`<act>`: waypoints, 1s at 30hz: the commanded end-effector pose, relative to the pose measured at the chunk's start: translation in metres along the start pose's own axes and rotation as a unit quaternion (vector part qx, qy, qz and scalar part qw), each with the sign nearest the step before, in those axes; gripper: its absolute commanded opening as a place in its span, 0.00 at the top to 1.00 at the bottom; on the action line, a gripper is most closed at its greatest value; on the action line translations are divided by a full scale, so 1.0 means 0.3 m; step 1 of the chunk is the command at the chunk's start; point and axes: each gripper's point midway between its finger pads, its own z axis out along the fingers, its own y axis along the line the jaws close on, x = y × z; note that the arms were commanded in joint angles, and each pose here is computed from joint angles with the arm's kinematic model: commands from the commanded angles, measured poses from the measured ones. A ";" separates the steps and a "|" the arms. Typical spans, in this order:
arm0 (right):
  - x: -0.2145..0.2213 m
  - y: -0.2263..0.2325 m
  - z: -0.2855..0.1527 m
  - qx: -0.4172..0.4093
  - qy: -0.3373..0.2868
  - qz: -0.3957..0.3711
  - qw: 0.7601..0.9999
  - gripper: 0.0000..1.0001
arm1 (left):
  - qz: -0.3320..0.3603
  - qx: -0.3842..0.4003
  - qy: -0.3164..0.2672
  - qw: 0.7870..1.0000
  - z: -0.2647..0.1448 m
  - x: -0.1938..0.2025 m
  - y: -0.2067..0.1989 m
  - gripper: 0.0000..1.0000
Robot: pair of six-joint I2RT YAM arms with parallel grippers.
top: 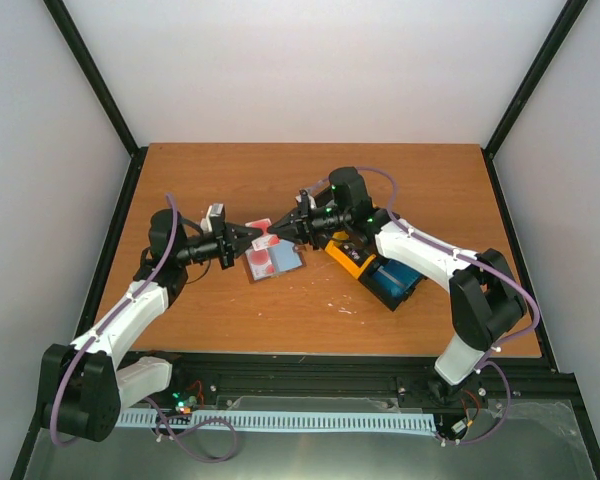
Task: Put the credit cards into the card holder
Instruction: Pick up the credit card from the storage box.
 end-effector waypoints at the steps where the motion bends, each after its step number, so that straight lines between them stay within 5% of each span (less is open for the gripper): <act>1: 0.025 0.087 -0.006 -0.026 0.005 -0.085 0.996 0.92 | 0.030 0.018 0.006 0.999 -0.003 0.011 -0.057 0.99; 7: 0.028 0.153 -0.040 -0.052 -0.011 -0.147 0.988 0.78 | 0.058 0.027 0.012 0.998 -0.004 0.022 -0.099 0.99; 19: 0.112 0.327 -0.137 -0.132 -0.014 -0.259 0.957 0.83 | 0.096 0.061 0.066 0.991 -0.016 0.094 -0.249 0.99; 30: 0.160 0.321 -0.129 -0.121 0.006 -0.293 0.948 0.90 | 0.229 0.081 0.123 0.962 -0.023 0.158 -0.350 0.99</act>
